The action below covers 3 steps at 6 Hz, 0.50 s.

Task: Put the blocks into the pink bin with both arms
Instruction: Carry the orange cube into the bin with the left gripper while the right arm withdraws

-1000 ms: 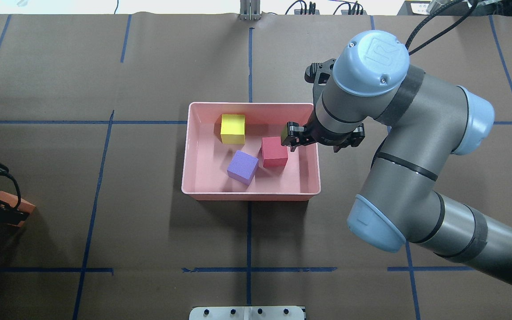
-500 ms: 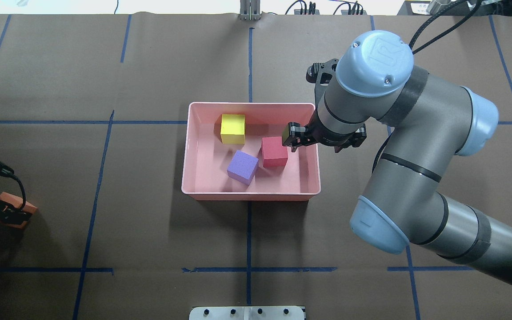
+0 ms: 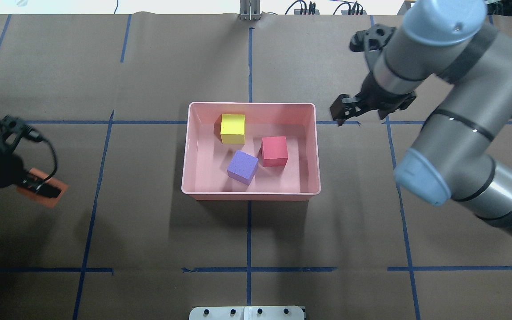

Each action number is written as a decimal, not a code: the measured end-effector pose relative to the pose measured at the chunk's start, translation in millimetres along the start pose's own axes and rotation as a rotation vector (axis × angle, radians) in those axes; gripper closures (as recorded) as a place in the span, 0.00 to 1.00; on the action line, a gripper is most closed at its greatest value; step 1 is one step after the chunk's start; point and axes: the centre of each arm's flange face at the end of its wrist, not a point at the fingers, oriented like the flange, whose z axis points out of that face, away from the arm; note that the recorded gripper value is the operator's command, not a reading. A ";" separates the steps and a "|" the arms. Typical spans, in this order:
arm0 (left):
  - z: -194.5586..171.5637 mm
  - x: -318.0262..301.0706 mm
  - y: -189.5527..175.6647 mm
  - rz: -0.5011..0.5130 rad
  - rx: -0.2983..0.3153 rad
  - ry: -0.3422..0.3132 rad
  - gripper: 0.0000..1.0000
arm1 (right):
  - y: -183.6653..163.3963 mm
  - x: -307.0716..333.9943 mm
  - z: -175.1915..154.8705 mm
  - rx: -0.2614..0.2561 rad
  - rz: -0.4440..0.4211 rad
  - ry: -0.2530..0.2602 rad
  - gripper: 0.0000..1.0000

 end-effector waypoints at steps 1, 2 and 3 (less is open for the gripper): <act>-39.3 67.3 -59.9 -0.062 -0.003 -0.015 0.68 | -0.7 66.3 -0.2 -0.023 -0.062 0.019 0.00; -70.6 132.9 -102.8 -0.136 -0.002 -0.013 0.65 | 6.9 137.8 -4.5 -0.049 -0.116 0.023 0.00; -83.9 184.3 -132.6 -0.196 0.006 -0.005 0.46 | 21.0 200.4 -10.5 -0.068 -0.157 0.017 0.00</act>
